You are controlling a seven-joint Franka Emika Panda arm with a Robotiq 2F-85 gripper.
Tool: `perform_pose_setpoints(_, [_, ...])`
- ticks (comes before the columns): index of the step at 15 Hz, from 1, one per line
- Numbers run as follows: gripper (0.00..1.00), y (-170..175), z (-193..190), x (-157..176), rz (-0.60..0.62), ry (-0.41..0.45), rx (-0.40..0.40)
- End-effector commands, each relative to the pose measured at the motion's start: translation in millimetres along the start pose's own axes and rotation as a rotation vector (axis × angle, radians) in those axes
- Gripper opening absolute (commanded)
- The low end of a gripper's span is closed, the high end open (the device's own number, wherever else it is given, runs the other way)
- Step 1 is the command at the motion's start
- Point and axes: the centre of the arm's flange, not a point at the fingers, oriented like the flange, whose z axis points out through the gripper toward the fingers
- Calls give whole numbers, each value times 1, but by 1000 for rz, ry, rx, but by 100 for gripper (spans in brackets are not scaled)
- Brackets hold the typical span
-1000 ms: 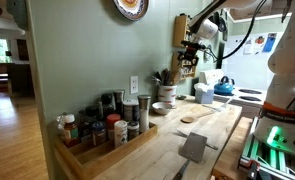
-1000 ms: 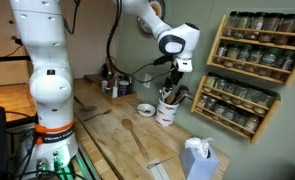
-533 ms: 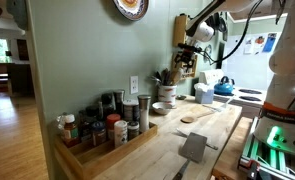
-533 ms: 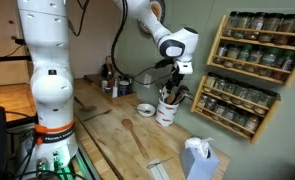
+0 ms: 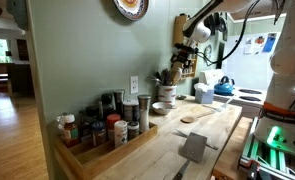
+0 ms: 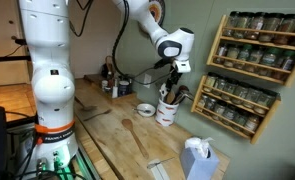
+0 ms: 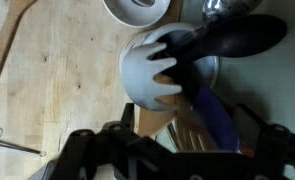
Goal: Place the wooden spatula on the table
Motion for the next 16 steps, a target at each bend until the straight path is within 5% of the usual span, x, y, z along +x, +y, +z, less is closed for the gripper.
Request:
perform_pose_setpoints(1, [100, -2, 7, -12, -46, -16, -1])
perform_pose_setpoints(7, [100, -5, 6, -26, -5, -56, -52])
perform_pose_setpoints(16, [100, 4, 7, 14, 219, 1, -57])
